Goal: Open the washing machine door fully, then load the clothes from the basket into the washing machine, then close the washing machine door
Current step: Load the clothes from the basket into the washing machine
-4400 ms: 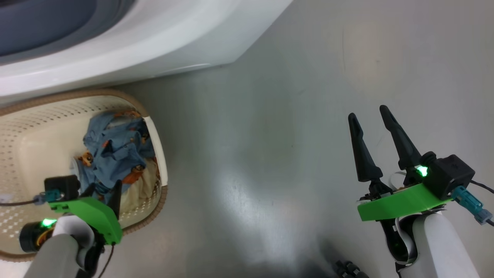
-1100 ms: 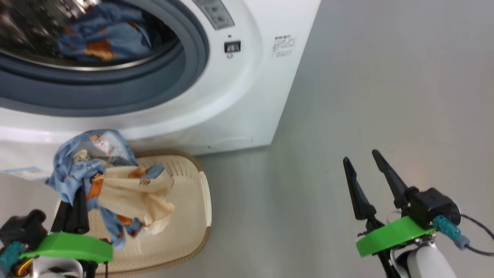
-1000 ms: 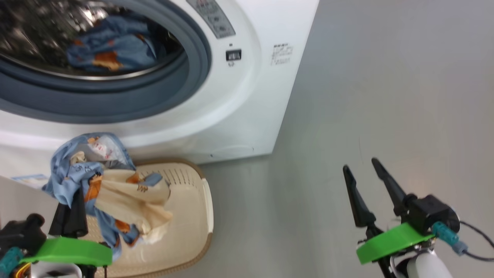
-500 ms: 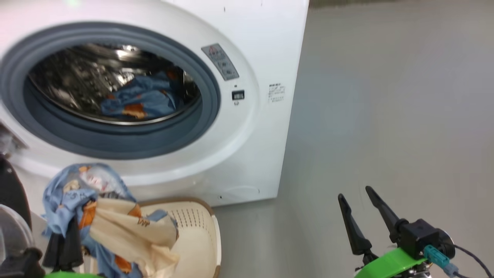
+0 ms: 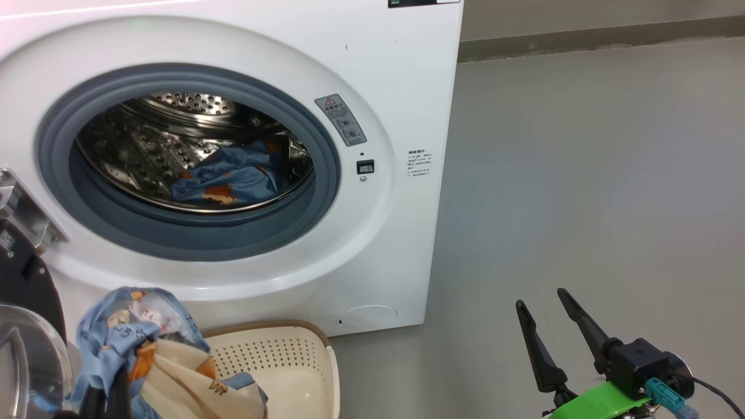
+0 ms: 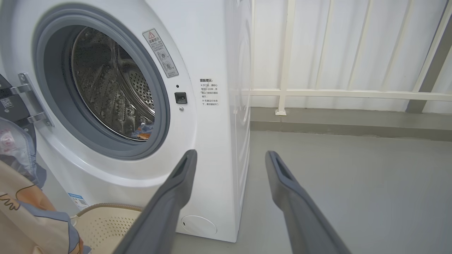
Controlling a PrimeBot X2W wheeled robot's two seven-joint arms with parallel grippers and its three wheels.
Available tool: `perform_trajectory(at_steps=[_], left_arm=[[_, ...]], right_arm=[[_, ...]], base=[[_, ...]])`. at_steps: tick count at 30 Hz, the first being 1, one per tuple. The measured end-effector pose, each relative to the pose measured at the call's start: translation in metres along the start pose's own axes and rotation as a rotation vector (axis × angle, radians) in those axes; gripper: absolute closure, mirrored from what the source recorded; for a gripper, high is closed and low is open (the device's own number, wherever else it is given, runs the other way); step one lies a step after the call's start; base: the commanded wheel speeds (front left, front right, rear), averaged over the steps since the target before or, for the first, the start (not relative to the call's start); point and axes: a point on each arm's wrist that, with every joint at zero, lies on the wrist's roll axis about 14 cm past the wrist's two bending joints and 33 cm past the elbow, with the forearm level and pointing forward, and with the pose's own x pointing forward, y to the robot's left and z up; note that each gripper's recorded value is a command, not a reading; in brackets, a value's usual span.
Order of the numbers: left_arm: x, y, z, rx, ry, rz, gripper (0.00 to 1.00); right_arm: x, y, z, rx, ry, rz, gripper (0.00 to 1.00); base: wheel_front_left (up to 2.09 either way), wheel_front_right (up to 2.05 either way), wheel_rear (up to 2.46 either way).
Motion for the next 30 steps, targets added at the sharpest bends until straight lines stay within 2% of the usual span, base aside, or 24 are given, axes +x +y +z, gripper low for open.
perform_trajectory(at_steps=[18,30], left_arm=[[-0.001,-0.006,-0.018,-0.019,0.056,0.002,1.0],[0.049,-0.024,-0.031,-0.055,0.058,-0.048,1.0]], right_arm=[[-0.001,-0.008,-0.012,0.003,0.035,-0.025,0.0],[0.012,-0.015,-0.035,0.007,0.099,-0.041,0.0]], base=[[0.0,0.0,0.0],[0.0,0.0,0.0]])
